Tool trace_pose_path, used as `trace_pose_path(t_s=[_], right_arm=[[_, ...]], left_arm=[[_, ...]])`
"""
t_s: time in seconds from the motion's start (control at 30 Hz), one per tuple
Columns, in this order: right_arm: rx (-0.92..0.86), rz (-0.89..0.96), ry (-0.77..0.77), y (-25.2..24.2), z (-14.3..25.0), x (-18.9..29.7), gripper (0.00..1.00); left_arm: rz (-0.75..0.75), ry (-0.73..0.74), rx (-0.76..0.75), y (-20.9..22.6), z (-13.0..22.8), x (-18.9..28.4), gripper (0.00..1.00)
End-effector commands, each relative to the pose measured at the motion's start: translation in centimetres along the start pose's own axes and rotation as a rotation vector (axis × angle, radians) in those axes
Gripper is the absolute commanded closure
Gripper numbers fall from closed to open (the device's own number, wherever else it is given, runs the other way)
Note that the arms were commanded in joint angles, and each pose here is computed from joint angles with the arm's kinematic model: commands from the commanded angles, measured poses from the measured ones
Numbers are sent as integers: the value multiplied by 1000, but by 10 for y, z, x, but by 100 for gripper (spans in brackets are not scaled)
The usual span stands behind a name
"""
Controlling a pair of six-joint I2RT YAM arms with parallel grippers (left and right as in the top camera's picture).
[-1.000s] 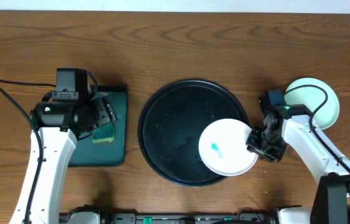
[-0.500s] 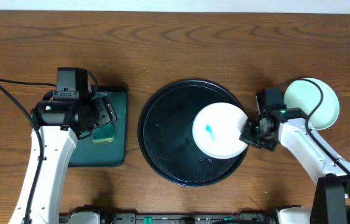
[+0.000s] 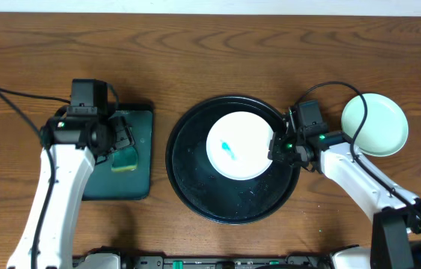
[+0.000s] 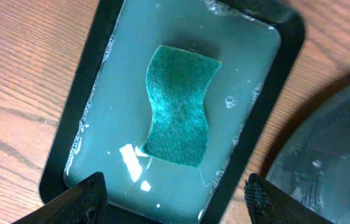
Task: Clean dirty plates on tray and stack at the side
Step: 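Grasp the rim of the white plate with the right gripper, then grasp the sponge in the soapy tray with the left gripper and lift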
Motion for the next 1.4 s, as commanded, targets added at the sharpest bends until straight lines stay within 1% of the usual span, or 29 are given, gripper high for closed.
trace_pose_path(t_s=[0.0, 0.07, 0.23, 0.4, 0.53, 0.6, 0.67, 0.73, 0.83, 0.87, 0.9, 0.97, 1.0, 1.03, 1.07, 1.1, 1.23, 1.37], right_arm=[[-24, -1, 40, -2, 6, -13, 98], [-16, 3, 57, -5, 7, -21, 98], [15, 5, 68, -8, 7, -34, 98], [23, -26, 72, -4, 7, -36, 98], [24, -45, 80, -2, 8, -36, 99], [23, -44, 84, -2, 9, -36, 98], [28, -44, 88, -2, 10, -36, 98], [29, -43, 91, -2, 11, -36, 99], [27, -42, 94, -2, 11, -36, 98], [27, -42, 95, -3, 11, -36, 99], [27, -42, 95, -3, 11, -36, 99], [27, -42, 95, -2, 11, -36, 99], [27, -41, 95, -3, 11, -36, 99], [27, -41, 95, -3, 11, -36, 99], [27, -42, 95, -2, 11, -36, 99], [27, -41, 95, -3, 11, -36, 99], [25, -40, 102, -3, 13, -36, 99], [24, -39, 105, -3, 14, -36, 99]], left_arm=[[-64, 28, -10, 2, -3, -20, 29], [-82, 56, -14, 0, -3, -33, 32], [-106, 114, -21, -5, -2, -64, 32], [-135, 155, -26, -7, 0, -95, 33], [-156, 185, -29, -9, 2, -122, 36], [-165, 199, -31, -9, 4, -132, 44], [-172, 209, -33, -8, 6, -140, 57], [-174, 211, -33, -9, 6, -144, 67], [-165, 199, -31, -11, 3, -144, 89], [-164, 197, -31, -11, 3, -144, 92], [-164, 197, -31, -11, 3, -144, 93], [-163, 196, -31, -11, 3, -143, 92], [-163, 196, -31, -11, 3, -143, 87], [-165, 199, -31, -10, 3, -143, 62], [-167, 202, -32, -10, 4, -142, 43], [-170, 207, -32, -9, 5, -142, 38], [-169, 204, -32, -8, 5, -133, 38], [-125, 142, -12, -11, -4, -104, 39]])
Point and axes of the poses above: each gripper's point midway between its finger pads, its own x axis back along the fingers, its own y axis along the line the jaws close on, z = x × y, the point moved 4 cm from there along x, back along the fingers, and after that the axes turned 13 degrees about x, right-handed, at the moved point
